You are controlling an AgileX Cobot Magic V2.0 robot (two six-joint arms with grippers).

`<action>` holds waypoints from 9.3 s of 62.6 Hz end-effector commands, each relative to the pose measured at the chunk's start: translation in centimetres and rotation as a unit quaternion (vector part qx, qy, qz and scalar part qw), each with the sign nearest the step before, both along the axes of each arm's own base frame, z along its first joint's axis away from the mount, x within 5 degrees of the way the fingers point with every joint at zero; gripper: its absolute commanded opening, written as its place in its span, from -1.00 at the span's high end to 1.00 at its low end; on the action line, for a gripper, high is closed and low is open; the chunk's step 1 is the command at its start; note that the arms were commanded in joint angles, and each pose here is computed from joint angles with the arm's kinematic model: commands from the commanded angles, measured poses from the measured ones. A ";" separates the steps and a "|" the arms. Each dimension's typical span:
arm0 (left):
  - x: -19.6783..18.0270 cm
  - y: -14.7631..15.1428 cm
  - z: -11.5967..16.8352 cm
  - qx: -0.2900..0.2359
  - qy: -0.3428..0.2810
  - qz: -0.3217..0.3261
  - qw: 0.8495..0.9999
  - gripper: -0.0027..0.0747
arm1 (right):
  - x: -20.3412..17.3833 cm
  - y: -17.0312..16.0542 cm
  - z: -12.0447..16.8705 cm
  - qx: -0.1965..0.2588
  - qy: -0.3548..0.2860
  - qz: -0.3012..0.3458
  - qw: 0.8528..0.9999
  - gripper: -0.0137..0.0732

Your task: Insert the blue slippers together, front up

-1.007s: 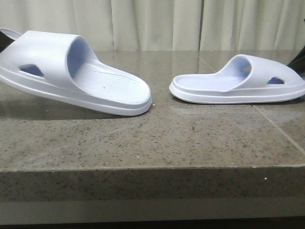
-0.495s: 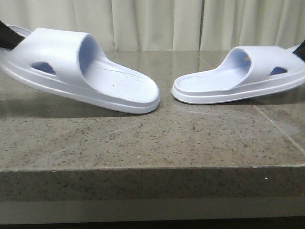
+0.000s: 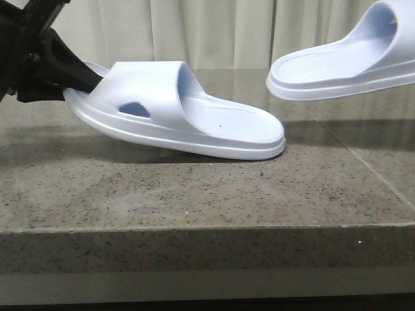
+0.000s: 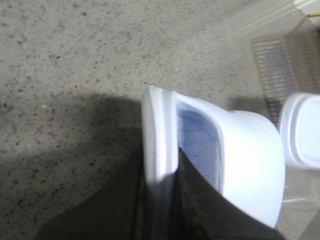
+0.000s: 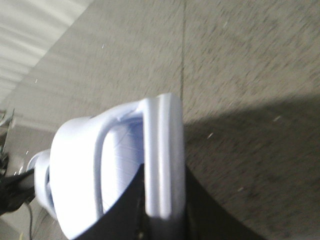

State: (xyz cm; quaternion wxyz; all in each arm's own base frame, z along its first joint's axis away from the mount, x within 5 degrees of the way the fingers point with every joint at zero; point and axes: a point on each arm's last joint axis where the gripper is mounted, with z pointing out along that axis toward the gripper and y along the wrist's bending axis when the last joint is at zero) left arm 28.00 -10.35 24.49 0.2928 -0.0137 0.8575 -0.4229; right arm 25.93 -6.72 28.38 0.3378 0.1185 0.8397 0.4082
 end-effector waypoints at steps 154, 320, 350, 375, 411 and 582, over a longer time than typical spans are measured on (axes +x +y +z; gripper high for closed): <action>-1.4 -3.1 0.3 0.012 -0.013 -0.008 1.000 0.98 | 0.5 10.2 -2.2 -0.123 -0.032 0.067 0.990 -0.40; -19.4 10.0 11.7 0.387 -0.144 0.156 0.897 -0.12 | -19.7 8.2 8.4 -0.382 -0.090 -0.002 0.920 -0.39; -20.2 9.7 11.2 0.358 -0.180 0.171 0.900 0.36 | -20.6 8.2 6.2 -0.380 -0.101 -0.012 0.919 0.21; -19.3 9.4 10.4 0.329 -0.205 0.182 0.904 0.98 | -20.5 8.2 6.3 -0.380 -0.105 -0.014 0.919 0.84; -19.3 9.3 10.4 0.322 -0.205 0.180 0.907 0.98 | -20.6 8.2 6.2 -0.380 -0.101 -0.012 0.919 0.84; -22.6 10.6 -2.6 0.273 -0.466 0.335 0.772 0.98 | -20.7 7.5 2.4 -0.368 -0.285 -0.137 0.874 0.84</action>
